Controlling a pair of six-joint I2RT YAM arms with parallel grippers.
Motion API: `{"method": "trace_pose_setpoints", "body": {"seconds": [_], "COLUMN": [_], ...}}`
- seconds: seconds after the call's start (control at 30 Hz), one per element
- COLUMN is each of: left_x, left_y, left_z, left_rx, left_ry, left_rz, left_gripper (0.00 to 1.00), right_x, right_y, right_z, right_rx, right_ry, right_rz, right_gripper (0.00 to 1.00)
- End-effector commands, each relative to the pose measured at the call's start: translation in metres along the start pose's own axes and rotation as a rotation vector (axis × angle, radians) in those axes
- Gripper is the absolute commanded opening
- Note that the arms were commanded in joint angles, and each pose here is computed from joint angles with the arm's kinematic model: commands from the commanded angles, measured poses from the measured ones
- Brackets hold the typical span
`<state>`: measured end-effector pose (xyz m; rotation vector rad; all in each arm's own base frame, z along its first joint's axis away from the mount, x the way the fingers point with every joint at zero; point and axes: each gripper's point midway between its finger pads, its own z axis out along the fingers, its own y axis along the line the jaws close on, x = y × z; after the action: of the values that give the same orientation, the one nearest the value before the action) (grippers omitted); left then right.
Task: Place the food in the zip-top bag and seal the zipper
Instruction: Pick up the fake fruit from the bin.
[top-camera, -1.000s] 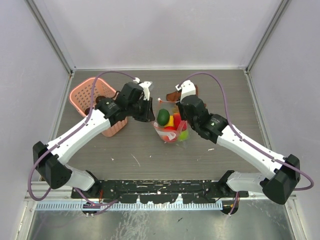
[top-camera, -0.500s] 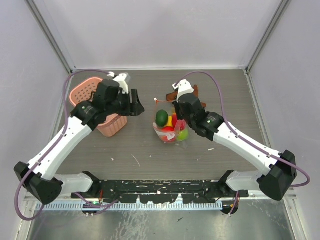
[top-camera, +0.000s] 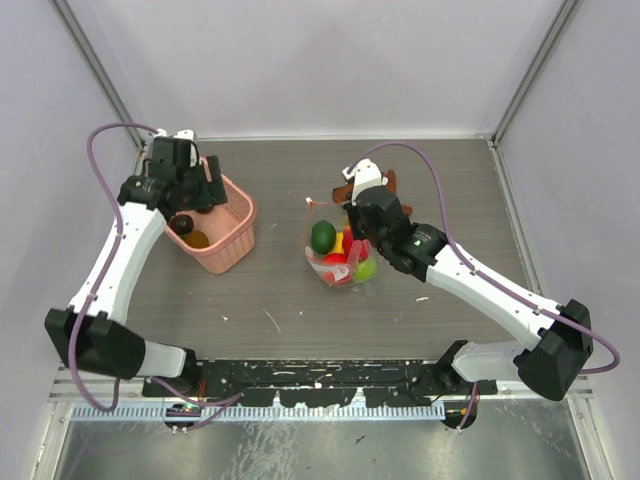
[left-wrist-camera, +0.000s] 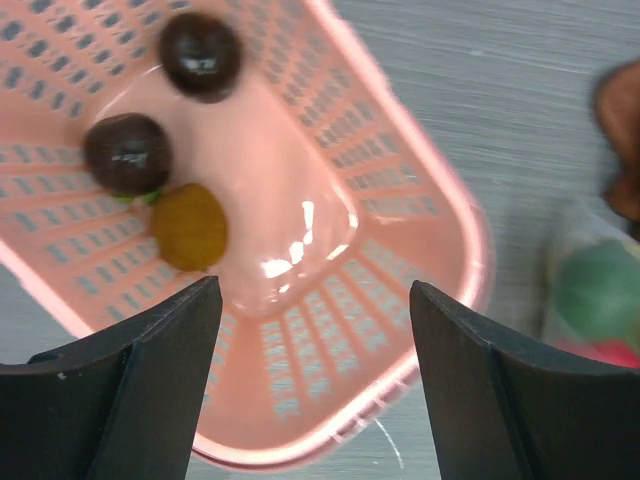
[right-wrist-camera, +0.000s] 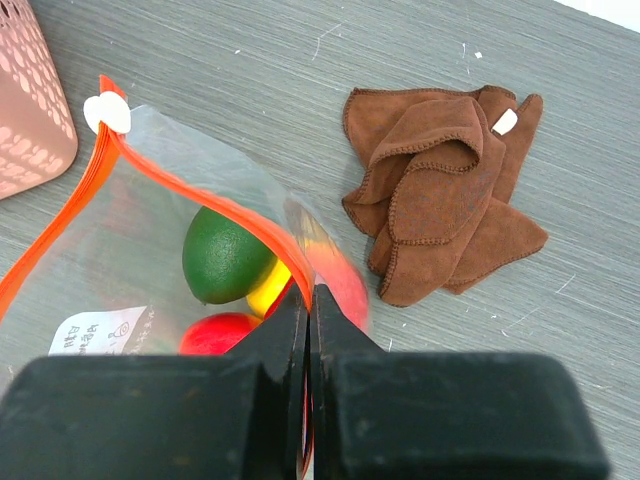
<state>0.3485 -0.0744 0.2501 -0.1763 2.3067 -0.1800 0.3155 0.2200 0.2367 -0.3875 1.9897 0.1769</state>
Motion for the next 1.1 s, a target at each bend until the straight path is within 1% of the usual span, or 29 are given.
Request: {"method": "trace_pose_setpoints", "body": {"seconds": [0.0, 0.13, 0.27, 0.4, 0.63, 0.8, 0.97, 1.0, 1.07], "left_x": [-0.009, -0.005, -0.002, -0.007, -0.016, -0.005, 0.010, 0.013, 0.019], "left_y": [0.040, 0.064, 0.082, 0.098, 0.123, 0.134, 0.148, 0.150, 0.154], "left_z": [0.015, 0.040, 0.063, 0.084, 0.123, 0.144, 0.161, 0.164, 0.169], "left_rx": [-0.141, -0.250, -0.310, -0.385, -0.509, -0.533, -0.565, -0.570, -0.578], "left_ry": [0.054, 0.149, 0.200, 0.183, 0.118, 0.141, 0.144, 0.145, 0.156], "left_rz": [0.006, 0.038, 0.026, 0.018, 0.058, 0.076, 0.072, 0.068, 0.067], "left_gripper": [0.77, 0.78, 0.79, 0.80, 0.84, 0.86, 0.87, 0.90, 0.90], "right_x": [-0.036, -0.034, -0.031, -0.028, -0.026, -0.025, -0.022, -0.021, -0.020], "right_y": [0.002, 0.003, 0.004, 0.006, 0.009, 0.009, 0.010, 0.009, 0.009], "right_z": [-0.005, -0.003, -0.002, -0.002, -0.001, 0.000, 0.002, 0.002, 0.002], "right_rx": [-0.018, -0.023, -0.030, -0.041, -0.056, -0.057, -0.058, -0.057, -0.056], "right_ry": [-0.105, -0.103, -0.099, -0.100, -0.101, -0.102, -0.098, -0.096, -0.094], "right_rz": [0.030, 0.024, 0.020, 0.021, 0.019, 0.014, 0.009, 0.009, 0.007], "right_gripper": [0.00, 0.00, 0.00, 0.00, 0.00, 0.00, 0.00, 0.00, 0.00]}}
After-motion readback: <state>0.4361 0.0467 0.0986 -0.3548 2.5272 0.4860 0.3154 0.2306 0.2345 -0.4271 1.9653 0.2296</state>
